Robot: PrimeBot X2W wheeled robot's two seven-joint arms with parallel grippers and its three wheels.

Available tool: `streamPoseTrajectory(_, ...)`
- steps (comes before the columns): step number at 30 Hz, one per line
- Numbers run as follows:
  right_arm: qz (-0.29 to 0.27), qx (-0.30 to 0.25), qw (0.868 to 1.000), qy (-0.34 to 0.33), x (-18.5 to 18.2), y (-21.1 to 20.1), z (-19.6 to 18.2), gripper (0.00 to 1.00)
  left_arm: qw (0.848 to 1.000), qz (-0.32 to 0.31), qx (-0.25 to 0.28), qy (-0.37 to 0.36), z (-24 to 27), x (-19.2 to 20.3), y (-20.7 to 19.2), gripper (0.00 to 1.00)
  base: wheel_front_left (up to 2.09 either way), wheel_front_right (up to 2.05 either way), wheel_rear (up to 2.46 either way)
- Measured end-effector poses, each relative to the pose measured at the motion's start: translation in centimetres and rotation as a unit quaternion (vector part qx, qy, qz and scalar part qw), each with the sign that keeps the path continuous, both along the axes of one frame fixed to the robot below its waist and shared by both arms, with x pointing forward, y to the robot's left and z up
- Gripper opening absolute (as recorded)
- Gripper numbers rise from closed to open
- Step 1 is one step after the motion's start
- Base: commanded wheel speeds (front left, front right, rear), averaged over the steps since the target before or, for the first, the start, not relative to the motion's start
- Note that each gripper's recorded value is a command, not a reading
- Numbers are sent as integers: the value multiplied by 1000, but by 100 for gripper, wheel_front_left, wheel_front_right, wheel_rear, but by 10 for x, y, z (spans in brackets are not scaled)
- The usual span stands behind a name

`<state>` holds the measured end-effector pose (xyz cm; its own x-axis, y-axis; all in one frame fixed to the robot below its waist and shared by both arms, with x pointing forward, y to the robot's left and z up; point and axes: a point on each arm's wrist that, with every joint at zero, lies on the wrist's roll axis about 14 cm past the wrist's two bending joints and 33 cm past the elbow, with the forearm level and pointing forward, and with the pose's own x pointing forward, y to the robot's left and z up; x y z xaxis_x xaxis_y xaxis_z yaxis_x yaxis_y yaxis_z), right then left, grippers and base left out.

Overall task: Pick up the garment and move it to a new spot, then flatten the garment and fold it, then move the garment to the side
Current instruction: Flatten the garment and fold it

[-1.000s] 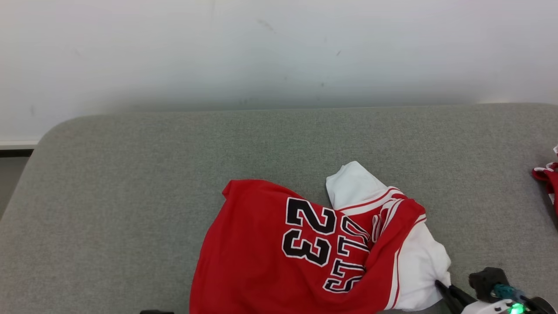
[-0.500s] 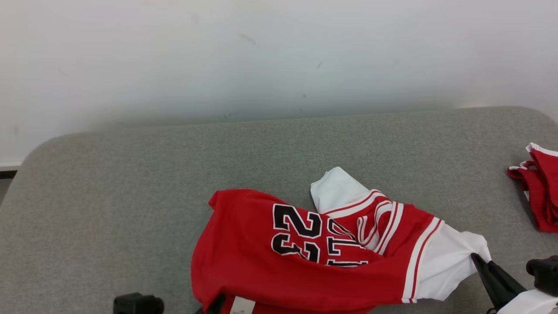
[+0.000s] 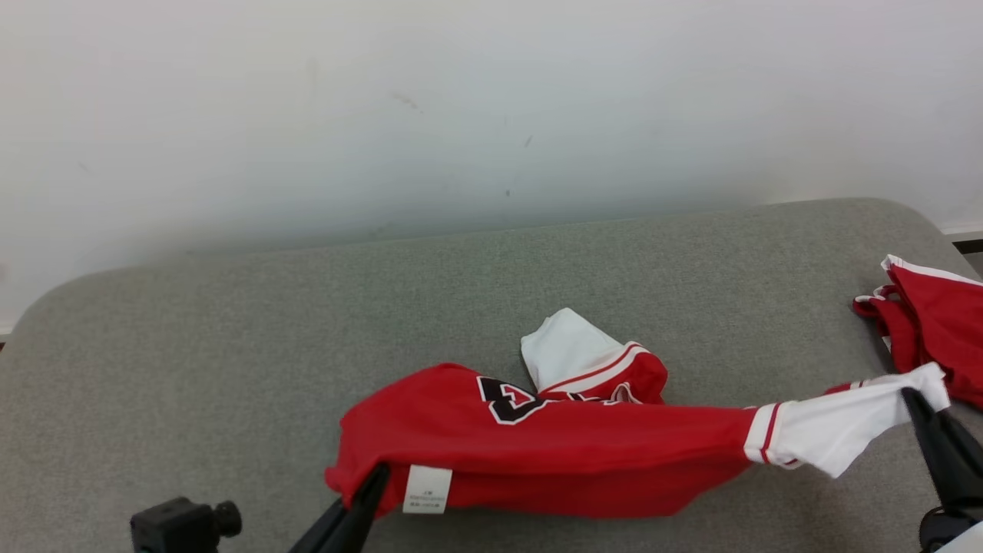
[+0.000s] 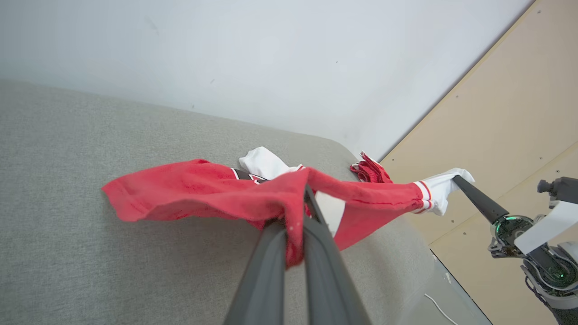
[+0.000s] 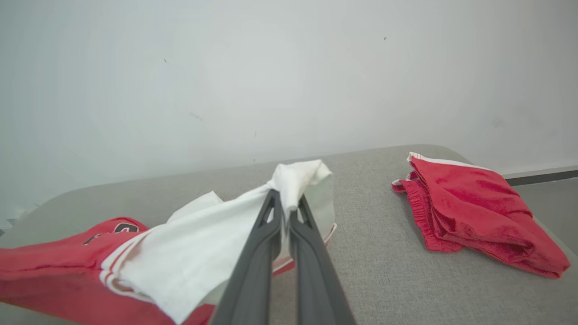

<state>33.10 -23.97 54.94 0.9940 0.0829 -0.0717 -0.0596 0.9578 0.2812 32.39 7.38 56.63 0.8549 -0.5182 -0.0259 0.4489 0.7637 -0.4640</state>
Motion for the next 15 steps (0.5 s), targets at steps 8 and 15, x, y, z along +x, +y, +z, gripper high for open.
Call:
streamPoseTrajectory(8,-38,57,989,-134,-20,-21,84,0,993,-33,-39,-109,76,-11,-6,0,0,0,0)
streamPoseTrajectory(15,-57,79,966,-239,-43,-34,151,0,975,-69,-47,-204,141,-21,-9,0,0,0,0)
